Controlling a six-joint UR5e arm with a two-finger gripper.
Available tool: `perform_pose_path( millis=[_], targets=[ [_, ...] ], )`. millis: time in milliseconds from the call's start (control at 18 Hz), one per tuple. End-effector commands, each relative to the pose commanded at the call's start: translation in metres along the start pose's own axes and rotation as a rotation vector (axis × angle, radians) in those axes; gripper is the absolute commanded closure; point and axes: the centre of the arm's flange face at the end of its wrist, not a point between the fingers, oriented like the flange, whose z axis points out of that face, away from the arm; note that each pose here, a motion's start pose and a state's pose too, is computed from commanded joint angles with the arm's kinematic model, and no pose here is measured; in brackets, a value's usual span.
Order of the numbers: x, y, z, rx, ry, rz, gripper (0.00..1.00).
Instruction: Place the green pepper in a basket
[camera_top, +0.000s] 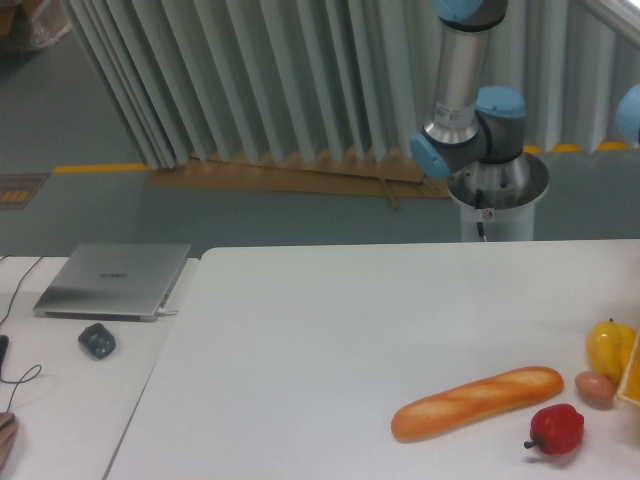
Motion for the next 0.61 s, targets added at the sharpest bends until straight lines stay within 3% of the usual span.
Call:
perform_pose_path(
  millis=[333, 611],
  targets=[
    [-0.013, -0.039, -0.025, -0.009, -0.041, -0.067, 0.0],
    [-0.009, -0.086, -0.053, -0.017, -0.077, -0.015, 0.0]
  ],
)
